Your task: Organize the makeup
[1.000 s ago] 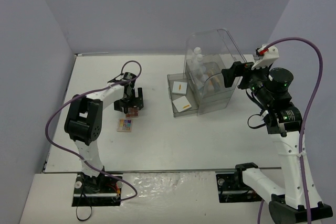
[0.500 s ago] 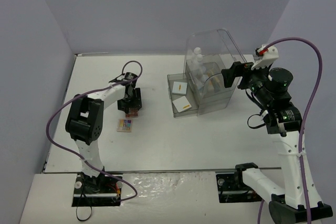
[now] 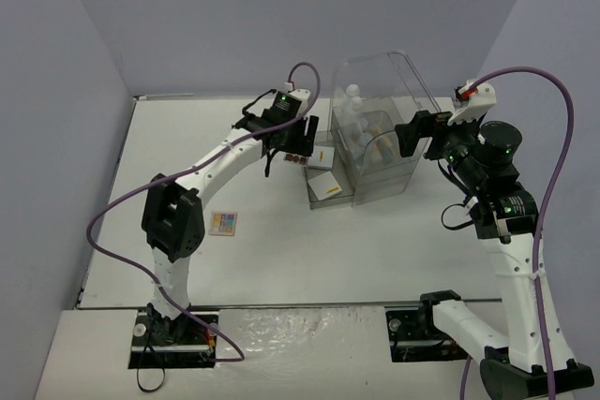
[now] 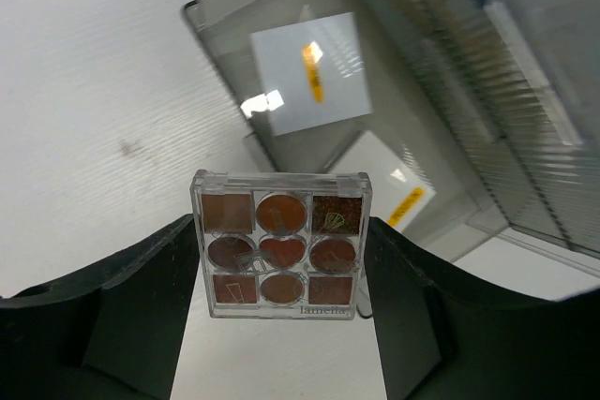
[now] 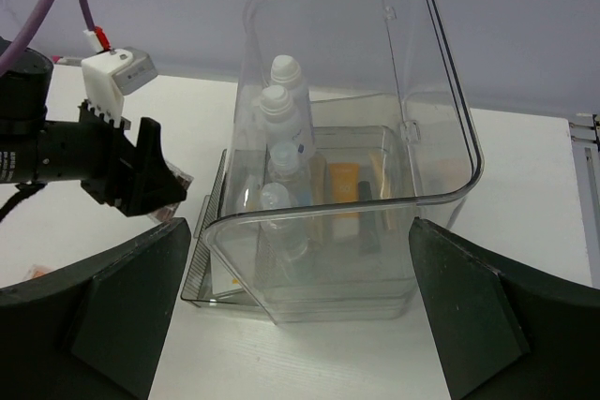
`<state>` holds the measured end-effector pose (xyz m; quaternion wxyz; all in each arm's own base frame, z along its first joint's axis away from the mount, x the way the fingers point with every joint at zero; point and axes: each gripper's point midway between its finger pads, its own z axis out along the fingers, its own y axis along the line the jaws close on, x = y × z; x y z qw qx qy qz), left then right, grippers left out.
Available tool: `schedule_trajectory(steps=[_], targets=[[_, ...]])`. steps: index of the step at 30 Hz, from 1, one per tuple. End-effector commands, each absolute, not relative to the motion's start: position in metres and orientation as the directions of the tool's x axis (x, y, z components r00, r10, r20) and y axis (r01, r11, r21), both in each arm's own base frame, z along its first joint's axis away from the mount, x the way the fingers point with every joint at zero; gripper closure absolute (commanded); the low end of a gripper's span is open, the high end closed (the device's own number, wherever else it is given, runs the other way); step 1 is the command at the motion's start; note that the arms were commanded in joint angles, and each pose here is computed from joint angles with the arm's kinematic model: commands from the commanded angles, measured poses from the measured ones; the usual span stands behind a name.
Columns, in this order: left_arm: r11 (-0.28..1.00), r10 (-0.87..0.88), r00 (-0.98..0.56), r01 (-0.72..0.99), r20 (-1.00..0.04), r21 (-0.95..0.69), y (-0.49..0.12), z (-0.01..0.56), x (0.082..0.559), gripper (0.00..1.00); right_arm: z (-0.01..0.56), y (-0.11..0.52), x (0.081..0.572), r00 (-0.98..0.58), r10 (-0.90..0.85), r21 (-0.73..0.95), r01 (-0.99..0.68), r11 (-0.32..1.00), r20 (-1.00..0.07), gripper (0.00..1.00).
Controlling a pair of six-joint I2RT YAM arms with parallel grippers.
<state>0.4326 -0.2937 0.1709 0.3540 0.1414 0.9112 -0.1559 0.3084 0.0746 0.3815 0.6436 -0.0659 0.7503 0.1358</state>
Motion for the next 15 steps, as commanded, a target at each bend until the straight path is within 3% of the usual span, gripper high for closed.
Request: schedule_trajectory(steps=[1, 13, 15], targets=[[0.829, 0.239, -0.581, 0.539, -0.778, -0.148, -0.341, 0.198, 0.438, 0.59, 0.401, 0.075, 0.313, -0.092, 0.081, 0.103, -0.277, 0.955, -0.993, 0.00], [0.687, 0.379, -0.426, 0.724, -0.821, -0.059, -0.389, 0.186, 0.424, 0.51, 0.398, 0.073, 0.312, -0.096, 0.077, 0.100, -0.270, 0.958, -0.992, 0.00], [0.675, 0.379, -0.416, 0.735, -0.826, -0.060, -0.392, 0.187, 0.420, 0.43, 0.398, 0.073, 0.312, -0.097, 0.076, 0.100, -0.268, 0.958, -0.992, 0.00]])
